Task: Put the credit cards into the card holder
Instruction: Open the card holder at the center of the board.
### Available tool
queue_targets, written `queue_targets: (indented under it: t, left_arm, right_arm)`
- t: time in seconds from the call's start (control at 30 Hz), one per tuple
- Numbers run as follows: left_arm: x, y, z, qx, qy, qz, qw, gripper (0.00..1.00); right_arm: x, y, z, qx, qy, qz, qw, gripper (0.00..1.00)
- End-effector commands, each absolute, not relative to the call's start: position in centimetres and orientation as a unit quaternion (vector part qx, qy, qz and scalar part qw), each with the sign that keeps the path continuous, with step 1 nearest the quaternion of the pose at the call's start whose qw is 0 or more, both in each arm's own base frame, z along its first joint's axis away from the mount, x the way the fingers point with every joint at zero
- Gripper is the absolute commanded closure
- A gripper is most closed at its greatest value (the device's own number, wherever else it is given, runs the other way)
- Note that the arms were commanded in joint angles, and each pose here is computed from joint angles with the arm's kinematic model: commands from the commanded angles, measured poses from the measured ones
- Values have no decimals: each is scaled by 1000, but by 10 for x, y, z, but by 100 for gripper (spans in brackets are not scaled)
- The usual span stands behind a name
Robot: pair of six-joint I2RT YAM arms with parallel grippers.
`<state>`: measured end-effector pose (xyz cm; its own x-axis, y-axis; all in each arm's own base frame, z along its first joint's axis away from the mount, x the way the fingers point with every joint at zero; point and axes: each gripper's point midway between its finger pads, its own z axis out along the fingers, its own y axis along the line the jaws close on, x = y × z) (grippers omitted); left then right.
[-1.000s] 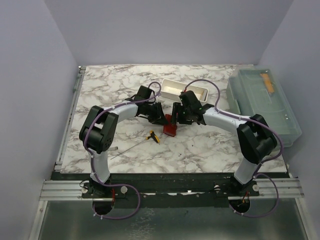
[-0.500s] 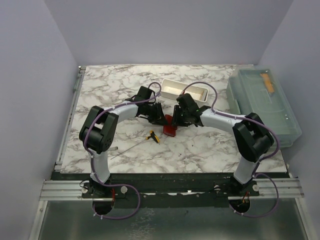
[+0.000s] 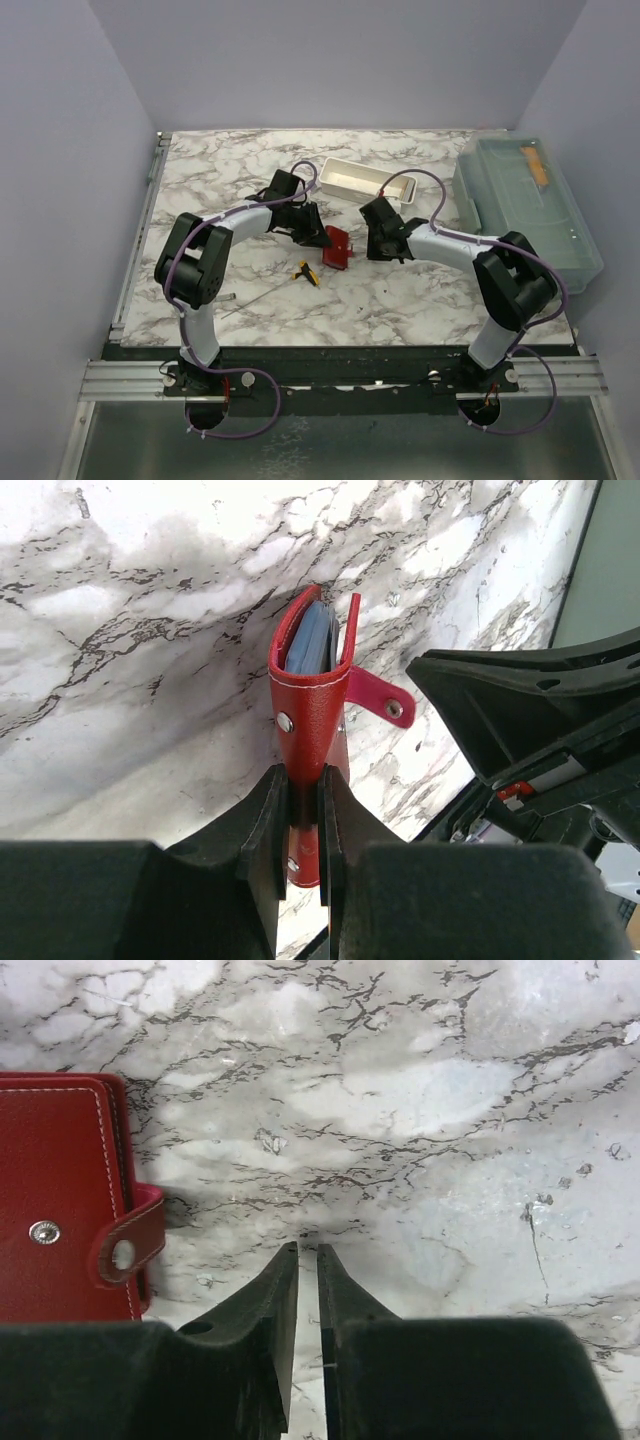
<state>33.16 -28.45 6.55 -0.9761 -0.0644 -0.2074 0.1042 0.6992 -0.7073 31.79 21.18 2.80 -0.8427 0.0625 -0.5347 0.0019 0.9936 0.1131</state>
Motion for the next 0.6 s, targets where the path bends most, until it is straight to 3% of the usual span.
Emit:
queue_targets:
  t: [0.0, 0.2, 0.27, 0.33, 0.47, 0.57]
  left_arm:
    - [331, -285, 71, 19, 912, -396, 109, 100]
    - [332, -284, 69, 17, 913, -391, 111, 100]
    - [332, -284, 69, 18, 913, -391, 111, 100]
    - [331, -285, 69, 17, 913, -394, 108, 100]
    - [332, -284, 69, 18, 913, -392, 110, 100]
    - [331, -285, 69, 18, 913, -394, 108, 100]
  right_arm:
    - [319, 222, 46, -12, 950, 90, 298, 78]
    - [325, 253, 71, -32, 932, 173, 316, 58]
    - [325, 262, 76, -42, 925, 199, 322, 45]
    - [328, 268, 76, -52, 920, 210, 326, 38]
    - [333, 272, 64, -52, 929, 199, 309, 37]
    - [340, 266, 56, -35, 930, 179, 318, 46]
